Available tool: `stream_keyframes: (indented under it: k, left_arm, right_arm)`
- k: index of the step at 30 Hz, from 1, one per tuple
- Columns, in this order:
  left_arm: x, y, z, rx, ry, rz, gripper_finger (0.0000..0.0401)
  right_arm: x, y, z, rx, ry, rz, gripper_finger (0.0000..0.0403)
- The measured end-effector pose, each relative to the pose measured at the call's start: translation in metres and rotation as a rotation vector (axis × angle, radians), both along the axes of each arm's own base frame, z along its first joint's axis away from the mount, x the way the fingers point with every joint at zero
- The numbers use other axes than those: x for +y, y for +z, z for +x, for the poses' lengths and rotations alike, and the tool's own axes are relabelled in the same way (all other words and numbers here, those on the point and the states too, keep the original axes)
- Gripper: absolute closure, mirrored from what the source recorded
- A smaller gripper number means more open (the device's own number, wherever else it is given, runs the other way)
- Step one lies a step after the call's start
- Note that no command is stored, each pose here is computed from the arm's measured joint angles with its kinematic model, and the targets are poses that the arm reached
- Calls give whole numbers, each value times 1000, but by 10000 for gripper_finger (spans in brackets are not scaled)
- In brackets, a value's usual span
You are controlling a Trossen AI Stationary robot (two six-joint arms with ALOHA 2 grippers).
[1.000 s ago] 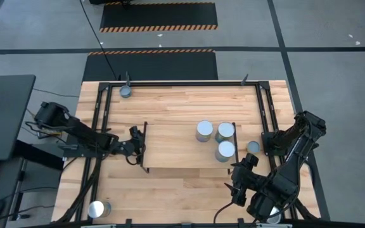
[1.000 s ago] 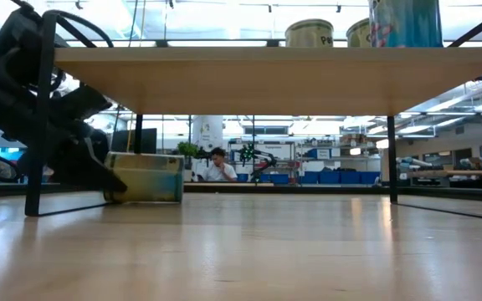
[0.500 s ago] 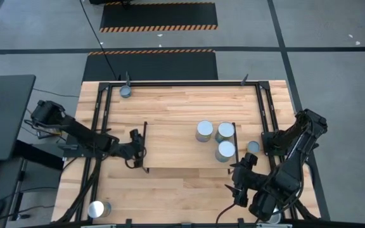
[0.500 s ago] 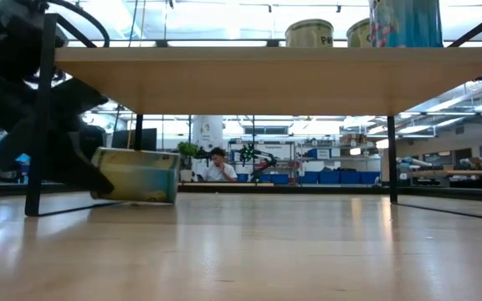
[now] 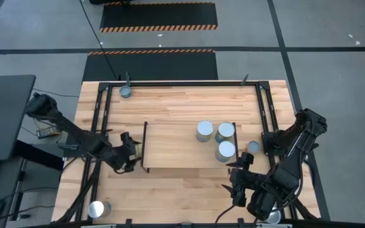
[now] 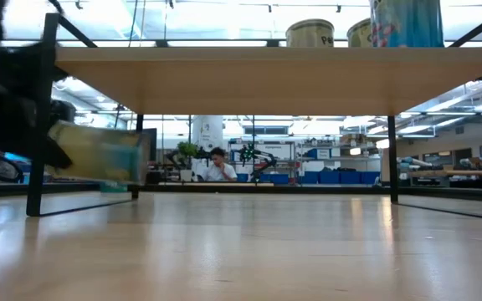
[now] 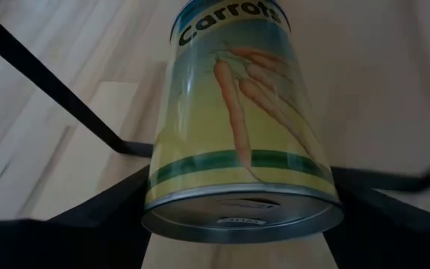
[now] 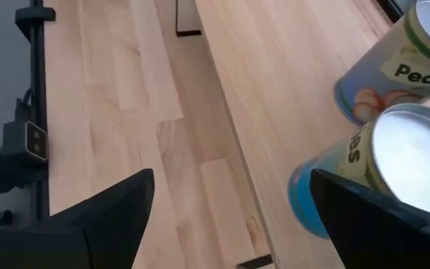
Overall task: Pick and place cans onto a shelf
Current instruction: Put the canned carrots on the shelf
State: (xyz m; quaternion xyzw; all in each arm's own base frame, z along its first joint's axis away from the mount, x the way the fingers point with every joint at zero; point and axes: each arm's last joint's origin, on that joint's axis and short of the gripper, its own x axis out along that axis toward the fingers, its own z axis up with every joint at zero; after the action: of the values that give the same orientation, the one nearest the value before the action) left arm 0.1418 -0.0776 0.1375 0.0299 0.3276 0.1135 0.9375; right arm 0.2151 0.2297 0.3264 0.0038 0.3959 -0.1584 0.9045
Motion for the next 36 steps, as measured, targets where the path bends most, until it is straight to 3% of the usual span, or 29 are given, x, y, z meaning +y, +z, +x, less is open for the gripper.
stream_keyframes:
  k: [3,9,13,20,24,30,36]
  left_arm:
    - [-6,22,-6,15,-29,-21,85]
    - [-4,89,-18,223,-27,-29,85]
    - [-2,124,-23,278,-5,-110,85]
    - [7,153,-39,448,60,-194,85]
    - [11,176,-49,518,95,-293,85]
    - [13,232,-51,288,-6,-367,85]
    - [13,271,-43,-47,-113,-226,85]
  right_arm:
    - [-6,0,5,43,9,13,36]
    - [-17,27,6,2,31,49,36]
    - [-20,36,2,-28,64,9,36]
    - [-23,41,1,-62,87,-50,36]
    - [-22,42,7,-102,104,-72,36]
    - [-18,44,21,-210,157,-163,36]
    - [-19,59,41,-324,222,-308,36]
